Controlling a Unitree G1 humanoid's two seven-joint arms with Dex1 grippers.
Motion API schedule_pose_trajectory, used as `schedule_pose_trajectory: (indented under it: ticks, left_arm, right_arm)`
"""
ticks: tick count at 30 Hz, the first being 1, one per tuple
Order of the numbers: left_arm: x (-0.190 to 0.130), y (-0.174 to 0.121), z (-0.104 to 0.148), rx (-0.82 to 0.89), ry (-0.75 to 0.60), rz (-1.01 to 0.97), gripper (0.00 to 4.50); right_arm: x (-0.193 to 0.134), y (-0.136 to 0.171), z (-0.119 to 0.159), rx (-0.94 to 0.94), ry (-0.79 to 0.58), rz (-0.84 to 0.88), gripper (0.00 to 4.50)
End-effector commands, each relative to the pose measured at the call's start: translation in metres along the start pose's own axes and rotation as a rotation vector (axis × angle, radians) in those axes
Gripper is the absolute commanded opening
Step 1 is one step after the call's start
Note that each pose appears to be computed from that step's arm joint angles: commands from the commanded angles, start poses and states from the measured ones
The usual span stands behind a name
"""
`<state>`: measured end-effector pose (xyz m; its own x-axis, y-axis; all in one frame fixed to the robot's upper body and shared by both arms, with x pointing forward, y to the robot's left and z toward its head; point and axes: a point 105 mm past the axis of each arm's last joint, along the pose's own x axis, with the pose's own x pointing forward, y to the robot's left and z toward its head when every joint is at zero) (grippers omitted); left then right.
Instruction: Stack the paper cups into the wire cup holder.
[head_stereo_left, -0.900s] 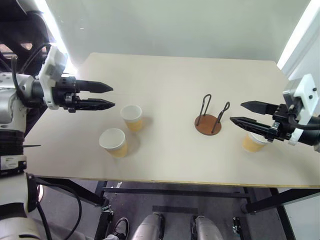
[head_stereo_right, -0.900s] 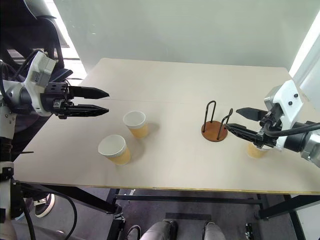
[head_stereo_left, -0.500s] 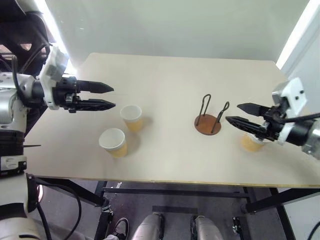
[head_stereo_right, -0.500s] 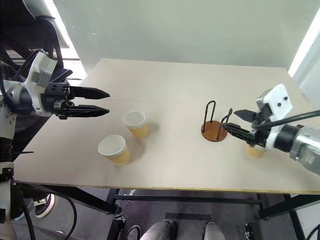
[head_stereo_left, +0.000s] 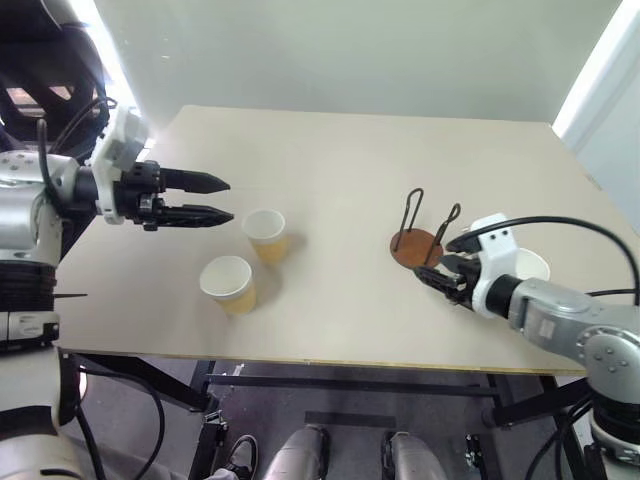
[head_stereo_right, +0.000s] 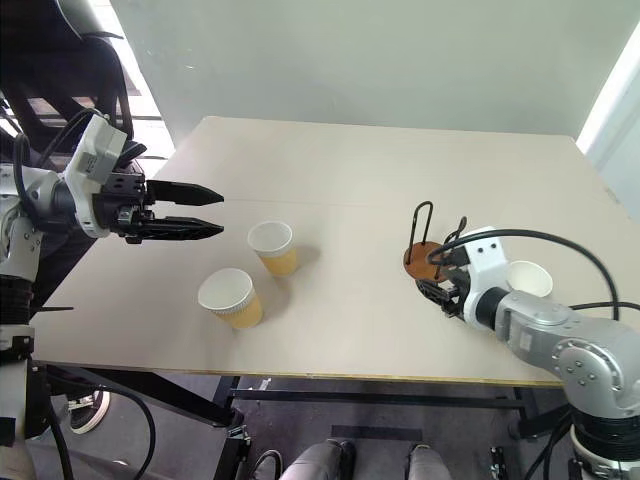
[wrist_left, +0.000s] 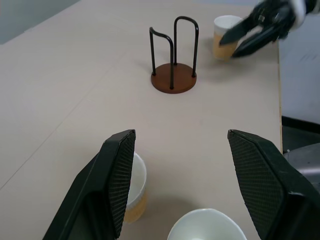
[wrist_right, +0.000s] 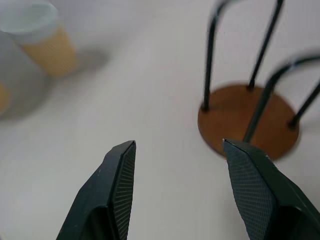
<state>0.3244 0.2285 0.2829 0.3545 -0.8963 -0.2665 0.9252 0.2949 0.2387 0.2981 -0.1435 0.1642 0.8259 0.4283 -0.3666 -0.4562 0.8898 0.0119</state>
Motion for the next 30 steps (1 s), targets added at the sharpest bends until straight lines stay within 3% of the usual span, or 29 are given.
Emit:
schedule_pose_trajectory:
  ticks: [1, 16, 30]
  left_arm:
    - [-0.006, -0.004, 0.013, 0.051, -0.036, -0.011, 3.14]
    - [-0.007, -0.005, 0.013, 0.058, -0.011, -0.001, 3.14]
    - [-0.009, -0.006, 0.014, 0.061, -0.003, 0.008, 3.14]
  right_arm:
    - [0.006, -0.012, 0.004, -0.017, -0.039, -0.117, 2.79]
    - [0.036, -0.038, 0.01, 0.006, -0.156, -0.284, 2.79]
    - [0.06, -0.032, 0.022, -0.034, -0.239, -0.236, 2.79]
